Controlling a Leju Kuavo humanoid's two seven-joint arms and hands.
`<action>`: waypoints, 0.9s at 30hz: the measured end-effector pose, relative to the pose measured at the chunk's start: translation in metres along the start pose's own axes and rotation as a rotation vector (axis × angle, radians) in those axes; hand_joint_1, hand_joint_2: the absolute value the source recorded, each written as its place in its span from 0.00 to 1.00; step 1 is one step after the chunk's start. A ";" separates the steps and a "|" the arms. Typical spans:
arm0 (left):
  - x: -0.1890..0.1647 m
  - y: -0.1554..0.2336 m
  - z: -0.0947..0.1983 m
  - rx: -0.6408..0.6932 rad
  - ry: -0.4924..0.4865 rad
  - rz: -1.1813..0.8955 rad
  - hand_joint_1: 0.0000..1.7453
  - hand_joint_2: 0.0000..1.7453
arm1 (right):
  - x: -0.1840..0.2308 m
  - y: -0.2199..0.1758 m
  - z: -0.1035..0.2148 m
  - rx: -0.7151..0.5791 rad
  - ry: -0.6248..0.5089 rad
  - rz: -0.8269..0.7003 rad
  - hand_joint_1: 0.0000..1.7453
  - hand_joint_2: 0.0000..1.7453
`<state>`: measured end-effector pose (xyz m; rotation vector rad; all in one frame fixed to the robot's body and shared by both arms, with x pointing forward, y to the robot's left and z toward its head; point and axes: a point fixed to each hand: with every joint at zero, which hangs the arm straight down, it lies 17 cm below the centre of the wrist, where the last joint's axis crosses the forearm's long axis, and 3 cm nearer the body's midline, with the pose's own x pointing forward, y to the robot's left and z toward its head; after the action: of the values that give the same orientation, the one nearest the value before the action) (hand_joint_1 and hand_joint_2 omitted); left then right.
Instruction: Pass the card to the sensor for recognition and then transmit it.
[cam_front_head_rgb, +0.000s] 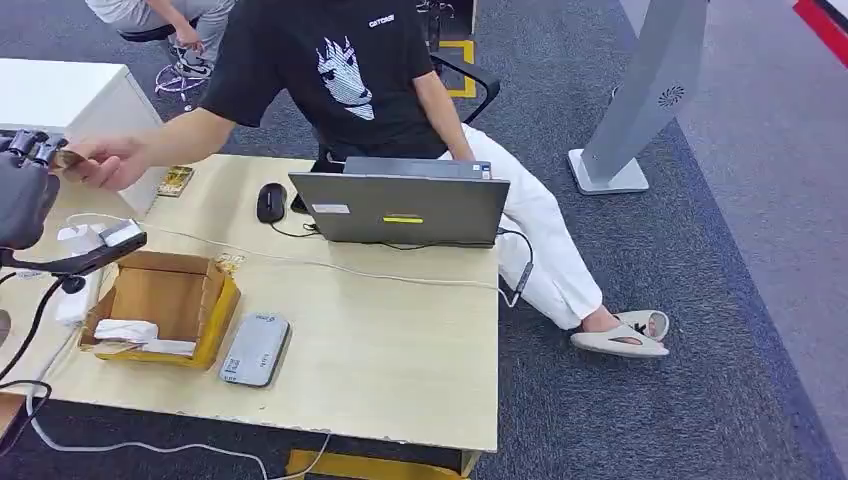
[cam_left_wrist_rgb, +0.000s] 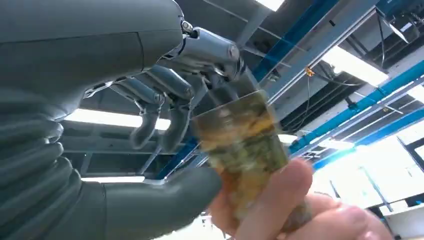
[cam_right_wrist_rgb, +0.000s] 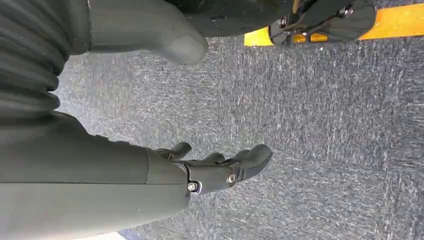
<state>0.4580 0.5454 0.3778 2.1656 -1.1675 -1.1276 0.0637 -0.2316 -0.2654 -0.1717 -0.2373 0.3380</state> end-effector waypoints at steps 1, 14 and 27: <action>0.001 -0.001 0.001 0.002 0.002 0.002 0.00 1.00 | 0.000 0.000 0.000 0.000 0.001 0.001 0.00 1.00; 0.030 -0.015 0.026 -0.005 0.012 0.137 0.00 1.00 | -0.004 0.000 -0.001 0.006 0.008 0.028 0.00 1.00; 0.095 0.064 0.113 0.225 -0.033 0.615 0.00 1.00 | -0.038 0.011 0.015 0.026 0.131 -0.044 0.00 1.00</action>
<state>0.3645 0.4308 0.3132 1.7293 -1.8756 -0.7852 0.0217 -0.2321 -0.2608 -0.1620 -0.1068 0.2849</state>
